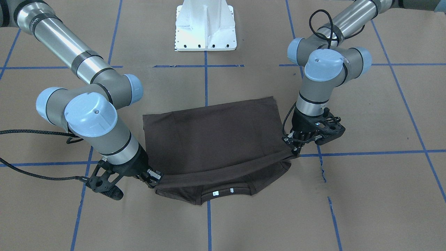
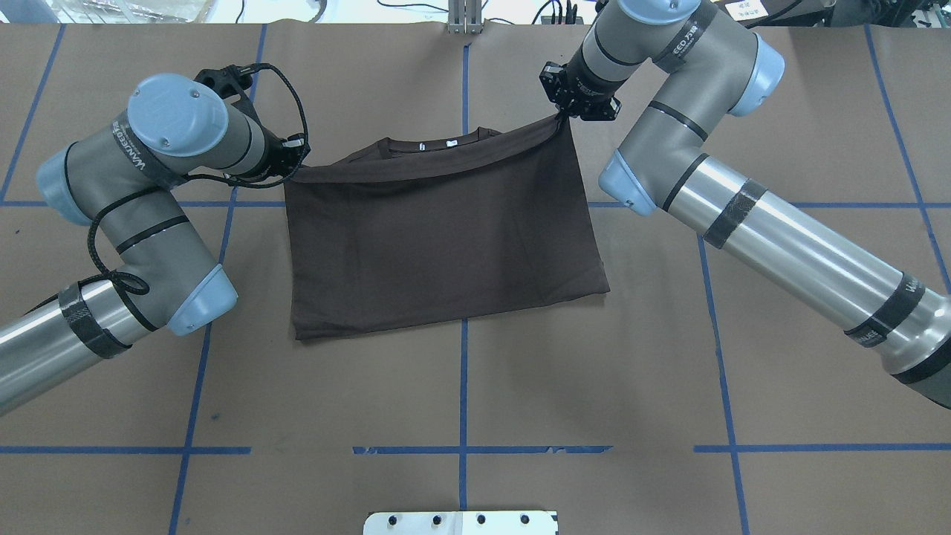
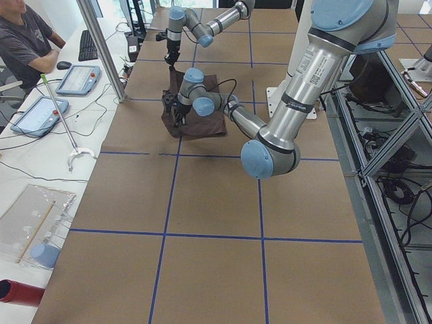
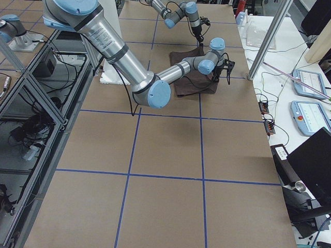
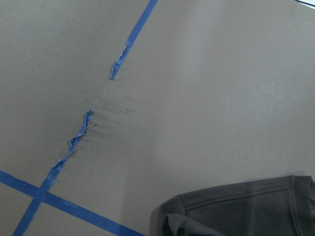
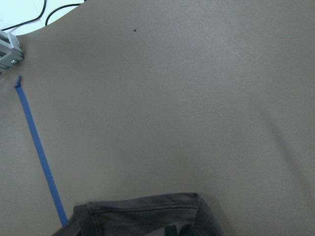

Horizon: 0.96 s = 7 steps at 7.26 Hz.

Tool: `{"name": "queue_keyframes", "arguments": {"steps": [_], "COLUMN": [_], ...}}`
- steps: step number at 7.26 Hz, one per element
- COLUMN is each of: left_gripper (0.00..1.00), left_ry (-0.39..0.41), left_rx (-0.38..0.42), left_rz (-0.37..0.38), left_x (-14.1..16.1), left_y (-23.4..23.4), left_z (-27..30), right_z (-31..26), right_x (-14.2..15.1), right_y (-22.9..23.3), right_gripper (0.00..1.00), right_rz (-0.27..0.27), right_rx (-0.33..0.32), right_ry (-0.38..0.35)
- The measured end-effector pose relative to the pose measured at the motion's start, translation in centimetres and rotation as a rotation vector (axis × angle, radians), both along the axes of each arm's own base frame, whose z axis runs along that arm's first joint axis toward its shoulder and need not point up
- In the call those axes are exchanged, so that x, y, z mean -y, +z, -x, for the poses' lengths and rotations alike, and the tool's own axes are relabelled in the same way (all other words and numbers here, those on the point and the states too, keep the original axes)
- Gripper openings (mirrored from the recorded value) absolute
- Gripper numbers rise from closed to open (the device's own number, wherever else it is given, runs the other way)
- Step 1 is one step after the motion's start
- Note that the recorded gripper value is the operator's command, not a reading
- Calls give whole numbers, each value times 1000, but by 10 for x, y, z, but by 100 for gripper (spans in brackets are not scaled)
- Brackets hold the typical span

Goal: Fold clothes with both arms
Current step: 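Lay the hem down near the collar with both grippers, then open both grippers and lift them away from the folded shirt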

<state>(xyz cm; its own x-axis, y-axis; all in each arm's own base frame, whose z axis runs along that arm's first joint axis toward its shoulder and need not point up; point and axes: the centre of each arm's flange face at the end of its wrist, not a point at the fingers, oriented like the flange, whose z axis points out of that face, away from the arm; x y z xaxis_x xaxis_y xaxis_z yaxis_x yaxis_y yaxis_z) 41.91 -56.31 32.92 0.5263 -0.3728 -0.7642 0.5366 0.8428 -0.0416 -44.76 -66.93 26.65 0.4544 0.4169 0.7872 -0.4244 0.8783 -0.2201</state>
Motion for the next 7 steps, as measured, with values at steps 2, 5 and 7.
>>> {"name": "queue_keyframes", "arguments": {"steps": [2, 5, 7], "left_gripper": [100, 100, 100], "left_ry": [-3, -11, 13], "left_rx": [-47, -92, -122], "left_rz": [-40, -58, -48], "left_x": [-1, -2, -6], "left_y": [-9, -21, -28], "left_z": [1, 2, 1], "right_z": [3, -12, -33], "right_x": [-3, -26, -83], "right_y": [-1, -2, 18], "right_gripper": [100, 100, 100], "right_rz": [-15, -79, -110], "right_rx": [0, 29, 52], "right_ry": [-20, -83, -108]}}
